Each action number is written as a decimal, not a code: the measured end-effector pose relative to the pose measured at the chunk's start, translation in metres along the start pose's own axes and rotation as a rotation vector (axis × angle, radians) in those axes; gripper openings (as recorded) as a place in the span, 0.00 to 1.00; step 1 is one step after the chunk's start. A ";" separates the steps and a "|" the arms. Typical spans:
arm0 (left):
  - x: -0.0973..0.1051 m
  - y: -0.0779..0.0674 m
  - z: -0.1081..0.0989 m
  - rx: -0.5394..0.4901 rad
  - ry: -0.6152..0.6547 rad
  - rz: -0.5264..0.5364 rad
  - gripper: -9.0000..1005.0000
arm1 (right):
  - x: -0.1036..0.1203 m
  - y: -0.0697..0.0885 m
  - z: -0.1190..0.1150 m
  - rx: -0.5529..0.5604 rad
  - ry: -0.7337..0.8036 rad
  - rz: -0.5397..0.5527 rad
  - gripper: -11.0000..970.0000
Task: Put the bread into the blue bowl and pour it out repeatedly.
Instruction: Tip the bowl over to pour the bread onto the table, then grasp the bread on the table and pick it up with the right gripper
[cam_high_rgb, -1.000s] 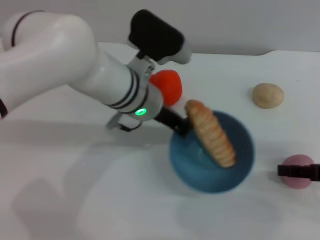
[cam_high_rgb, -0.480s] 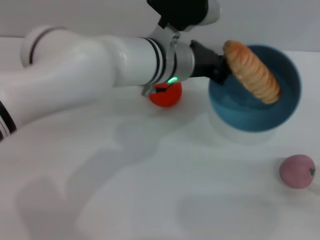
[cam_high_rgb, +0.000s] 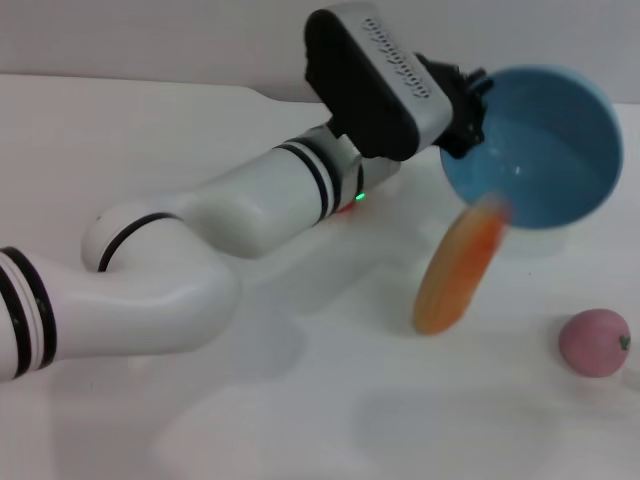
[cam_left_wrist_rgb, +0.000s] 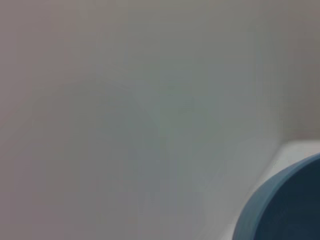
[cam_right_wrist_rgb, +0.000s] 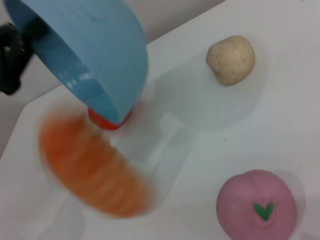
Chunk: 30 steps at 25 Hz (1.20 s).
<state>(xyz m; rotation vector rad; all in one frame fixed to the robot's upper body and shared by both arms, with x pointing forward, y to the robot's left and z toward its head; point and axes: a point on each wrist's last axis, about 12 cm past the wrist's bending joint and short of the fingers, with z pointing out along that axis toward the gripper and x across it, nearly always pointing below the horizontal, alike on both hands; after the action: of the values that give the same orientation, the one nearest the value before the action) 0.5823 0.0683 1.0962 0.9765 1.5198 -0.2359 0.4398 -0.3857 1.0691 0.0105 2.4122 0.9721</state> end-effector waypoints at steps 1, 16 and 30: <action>0.002 0.002 -0.002 -0.021 -0.027 0.017 0.02 | 0.000 0.000 0.000 -0.001 0.000 -0.001 0.50; 0.009 0.034 0.000 -0.140 -0.082 -0.010 0.02 | -0.019 0.009 0.021 -0.065 -0.003 -0.097 0.50; -0.017 0.114 -0.013 -0.102 0.325 -0.453 0.02 | -0.077 0.078 0.069 -0.347 0.083 -0.453 0.51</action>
<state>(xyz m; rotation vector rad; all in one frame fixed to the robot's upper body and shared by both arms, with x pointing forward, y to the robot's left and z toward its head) 0.6487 0.1404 1.1584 0.5971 2.0259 -0.3271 0.5246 -0.2990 1.1155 -0.6806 2.1415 1.1647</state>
